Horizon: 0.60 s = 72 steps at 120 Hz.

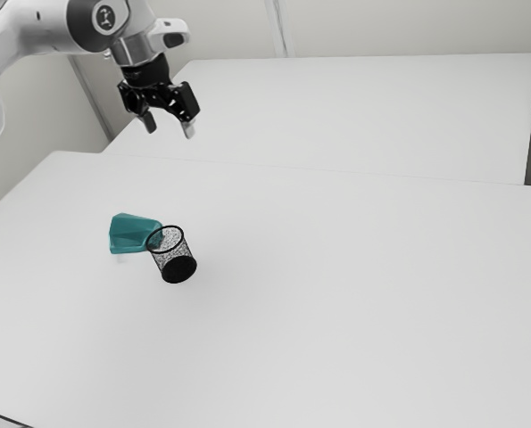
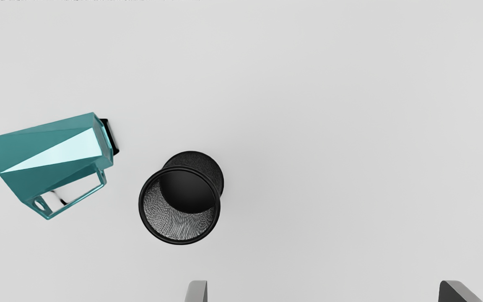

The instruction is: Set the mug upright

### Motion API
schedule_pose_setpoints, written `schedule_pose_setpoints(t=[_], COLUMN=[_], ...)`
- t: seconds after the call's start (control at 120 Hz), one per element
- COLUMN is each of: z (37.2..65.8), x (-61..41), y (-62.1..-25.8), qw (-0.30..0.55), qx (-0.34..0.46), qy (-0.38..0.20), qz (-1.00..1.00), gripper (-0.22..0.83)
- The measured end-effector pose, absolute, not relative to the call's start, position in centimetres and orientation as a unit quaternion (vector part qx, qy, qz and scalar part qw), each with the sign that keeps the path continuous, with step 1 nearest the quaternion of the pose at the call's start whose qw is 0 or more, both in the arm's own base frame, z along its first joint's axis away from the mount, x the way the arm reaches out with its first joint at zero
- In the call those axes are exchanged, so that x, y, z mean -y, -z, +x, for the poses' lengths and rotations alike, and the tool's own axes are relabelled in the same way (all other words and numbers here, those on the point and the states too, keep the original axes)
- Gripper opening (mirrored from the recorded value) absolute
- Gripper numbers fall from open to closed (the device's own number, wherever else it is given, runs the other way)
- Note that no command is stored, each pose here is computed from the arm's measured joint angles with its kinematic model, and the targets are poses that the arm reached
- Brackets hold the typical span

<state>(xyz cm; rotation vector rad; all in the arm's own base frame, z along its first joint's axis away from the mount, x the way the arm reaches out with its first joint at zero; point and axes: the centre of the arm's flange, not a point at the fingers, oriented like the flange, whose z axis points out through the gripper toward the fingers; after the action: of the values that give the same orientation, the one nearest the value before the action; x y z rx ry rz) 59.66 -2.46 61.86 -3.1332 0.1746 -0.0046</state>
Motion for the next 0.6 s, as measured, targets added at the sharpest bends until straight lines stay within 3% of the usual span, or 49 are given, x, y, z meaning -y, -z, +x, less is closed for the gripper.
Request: schedule_pose_setpoints(t=[0.392, 0.6], z=[59.5, 59.4], x=[0.3, -3.9], y=[-61.4, -57.1], qw=[0.001, -0.031], qx=[-0.033, 0.011], qy=[0.002, -0.027], qz=[-0.999, -0.999], gripper=[0.62, 0.62])
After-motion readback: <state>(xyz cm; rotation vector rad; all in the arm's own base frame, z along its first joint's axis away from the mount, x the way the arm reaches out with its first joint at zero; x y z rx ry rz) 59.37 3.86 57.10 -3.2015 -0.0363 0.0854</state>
